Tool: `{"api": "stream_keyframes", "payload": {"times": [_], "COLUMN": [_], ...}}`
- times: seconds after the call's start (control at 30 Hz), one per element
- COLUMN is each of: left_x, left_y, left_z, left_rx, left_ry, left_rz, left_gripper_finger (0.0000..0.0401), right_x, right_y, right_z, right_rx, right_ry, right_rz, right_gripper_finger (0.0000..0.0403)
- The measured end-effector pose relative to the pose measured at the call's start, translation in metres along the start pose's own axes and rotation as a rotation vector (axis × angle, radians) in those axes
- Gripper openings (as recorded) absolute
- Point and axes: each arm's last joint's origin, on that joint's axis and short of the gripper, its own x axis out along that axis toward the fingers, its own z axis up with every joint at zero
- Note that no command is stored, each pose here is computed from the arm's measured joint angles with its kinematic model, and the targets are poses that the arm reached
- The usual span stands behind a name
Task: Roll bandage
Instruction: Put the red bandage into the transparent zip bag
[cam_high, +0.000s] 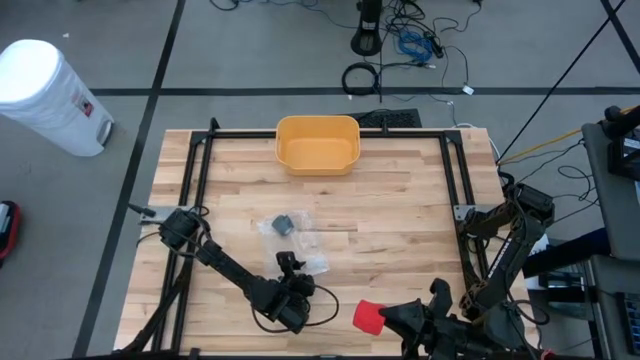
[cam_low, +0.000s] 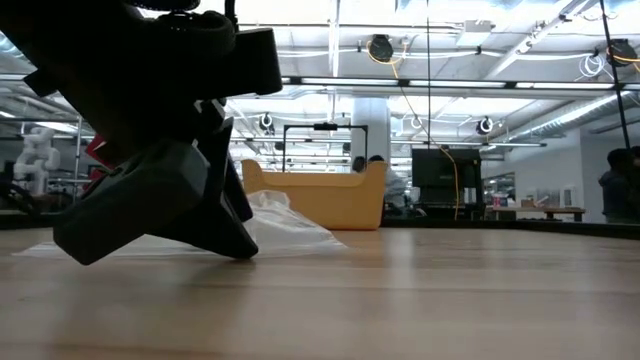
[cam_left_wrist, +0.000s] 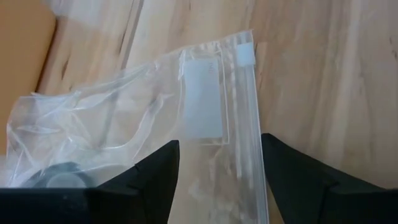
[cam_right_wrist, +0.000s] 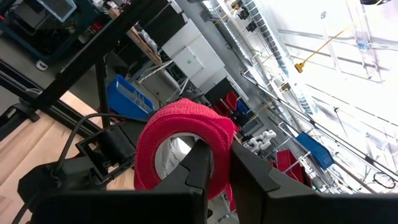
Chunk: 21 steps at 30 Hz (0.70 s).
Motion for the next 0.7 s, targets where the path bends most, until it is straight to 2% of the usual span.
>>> {"api": "stream_keyframes", "payload": {"times": [0.53,0.7], "left_x": [0.002,0.002], "left_y": [0.009,0.011], "left_z": [-0.007,-0.009], "left_rx": [0.087,0.114], "left_ry": [0.03,0.039], "left_rz": [0.109,0.138], "left_gripper_finger": [0.0123,0.0079], "right_x": [0.0,0.0], "right_y": [0.0,0.0], "right_z": [0.0,0.0], "right_rx": [0.0,0.0], "right_ry": [0.0,0.0], "right_rz": [0.0,0.0], "right_gripper_finger": [0.0039,0.0039]}}
